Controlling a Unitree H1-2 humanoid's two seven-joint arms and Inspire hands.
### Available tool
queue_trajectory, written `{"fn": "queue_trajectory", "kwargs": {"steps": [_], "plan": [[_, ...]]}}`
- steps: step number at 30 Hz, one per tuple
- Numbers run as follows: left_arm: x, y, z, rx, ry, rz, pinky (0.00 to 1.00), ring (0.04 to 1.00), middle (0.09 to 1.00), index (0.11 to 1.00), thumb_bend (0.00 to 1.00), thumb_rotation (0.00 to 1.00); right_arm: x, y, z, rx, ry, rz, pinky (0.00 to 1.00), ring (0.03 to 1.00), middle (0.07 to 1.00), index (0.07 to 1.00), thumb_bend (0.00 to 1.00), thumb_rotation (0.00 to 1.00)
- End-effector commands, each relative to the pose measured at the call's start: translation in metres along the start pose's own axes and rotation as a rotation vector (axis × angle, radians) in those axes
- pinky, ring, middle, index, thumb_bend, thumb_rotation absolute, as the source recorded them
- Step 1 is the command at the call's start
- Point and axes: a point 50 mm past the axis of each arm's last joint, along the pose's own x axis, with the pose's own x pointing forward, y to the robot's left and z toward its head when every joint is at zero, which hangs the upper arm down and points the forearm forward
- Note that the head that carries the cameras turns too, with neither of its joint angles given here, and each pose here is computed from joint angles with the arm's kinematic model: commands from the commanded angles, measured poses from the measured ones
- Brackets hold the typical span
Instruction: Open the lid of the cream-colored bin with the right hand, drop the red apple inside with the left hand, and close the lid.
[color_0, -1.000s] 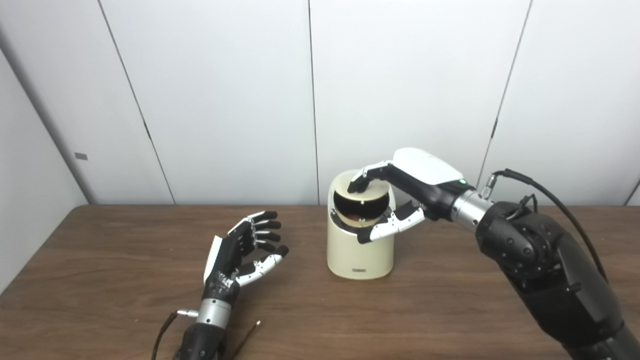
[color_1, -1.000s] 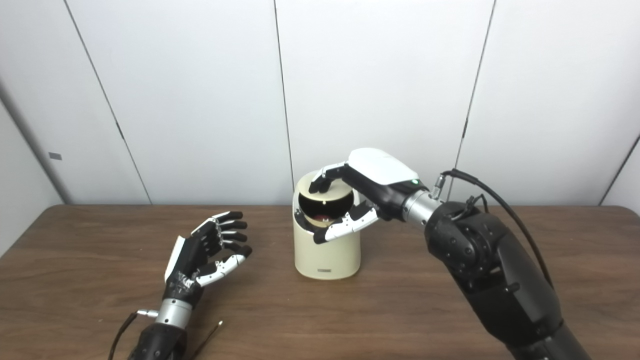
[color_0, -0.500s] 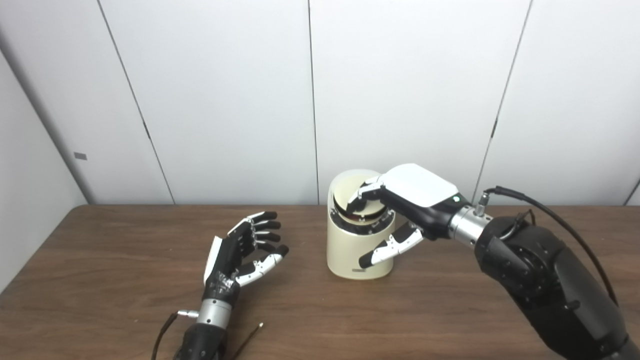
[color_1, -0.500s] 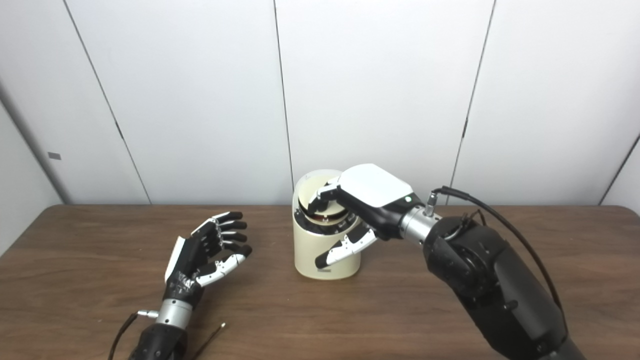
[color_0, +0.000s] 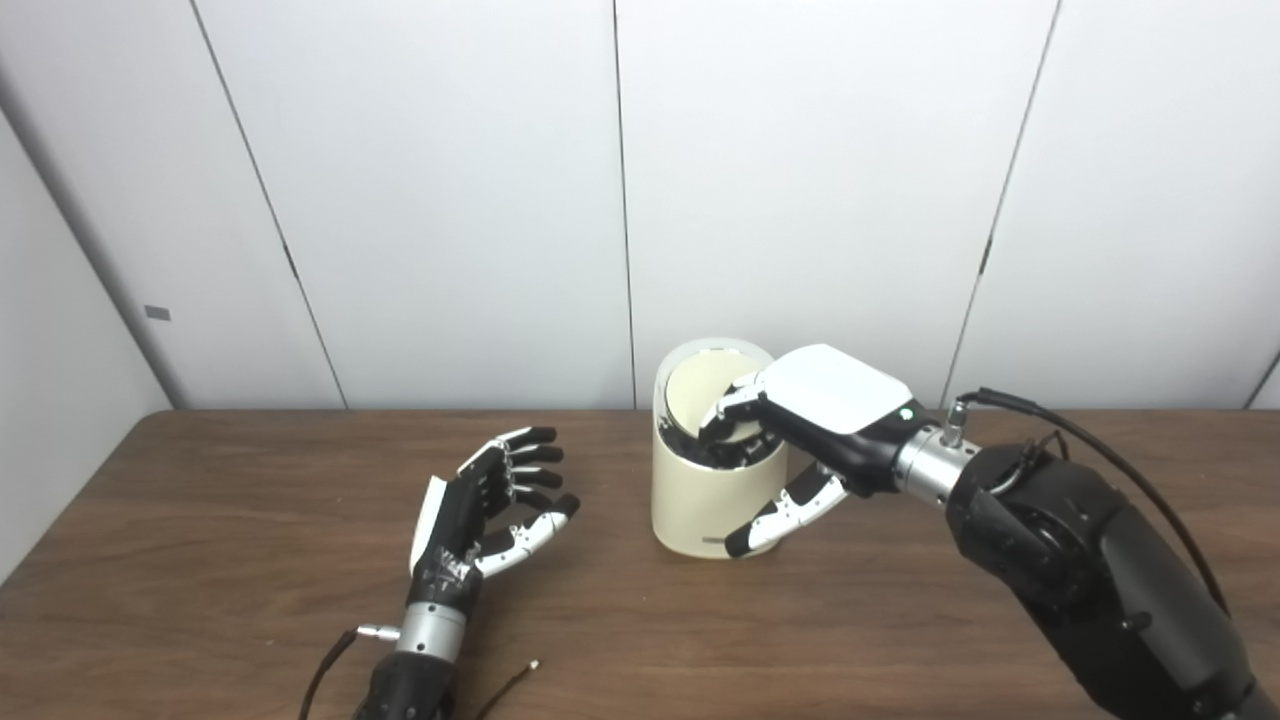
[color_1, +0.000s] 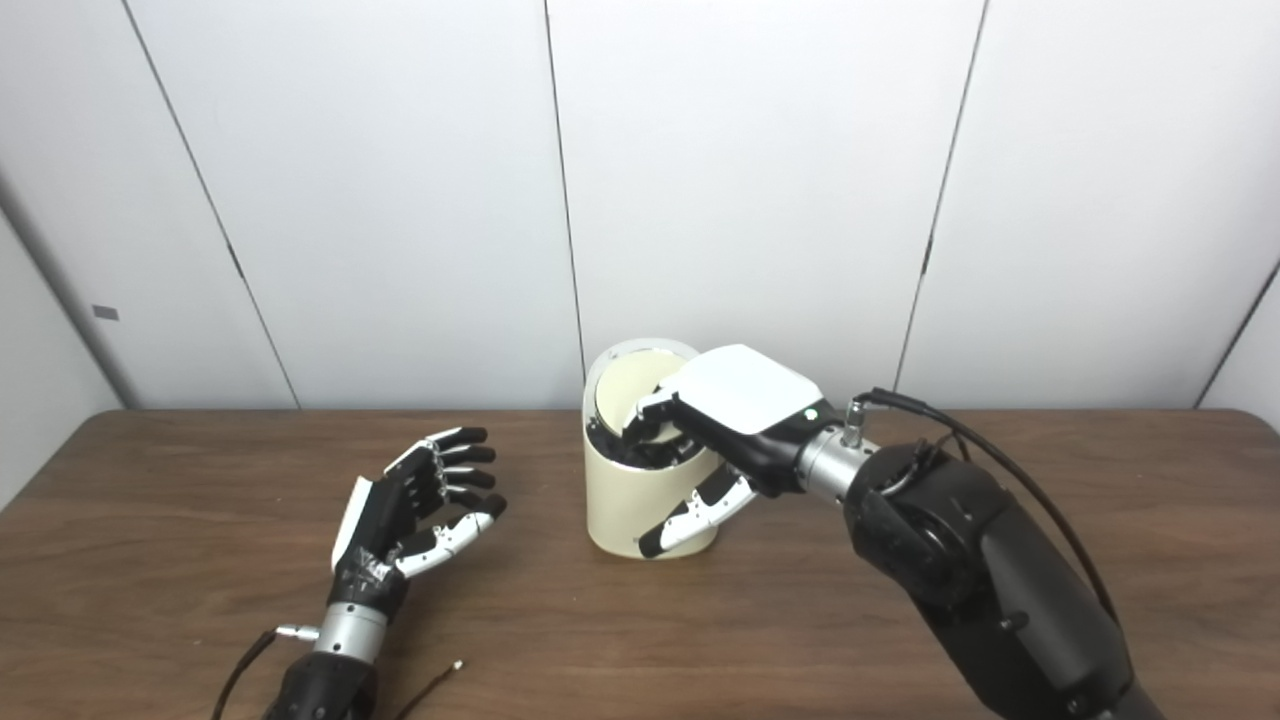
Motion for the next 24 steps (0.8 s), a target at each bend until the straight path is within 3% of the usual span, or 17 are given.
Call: {"fn": "queue_trajectory", "kwargs": {"steps": [1,11,19,24], "plan": [[-0.036,-0.011,-0.028,-0.025,0.111,0.002,0.52,0.621,0.703,0.752,0.56,0.05,0.0,-0.011,-0.011,-0.03,0.039,-0.02,0.84,0.851,0.728,0.713,0.69,0.6],[-0.037,-0.012,-0.027,-0.026,0.109,0.0,0.51,0.622,0.7,0.75,0.57,0.05,0.0,-0.003,-0.016,-0.02,0.063,0.017,0.85,0.86,0.734,0.725,0.69,0.62],[-0.039,-0.014,-0.024,-0.027,0.099,-0.004,0.51,0.613,0.696,0.747,0.57,0.06,0.0,0.022,-0.015,0.021,0.069,0.108,0.84,0.852,0.754,0.746,0.69,0.66],[-0.038,-0.013,-0.023,-0.016,0.1,-0.005,0.51,0.614,0.697,0.748,0.57,0.08,-0.003,0.013,-0.015,0.047,0.047,0.062,0.83,0.86,0.754,0.744,0.68,0.66]]}}
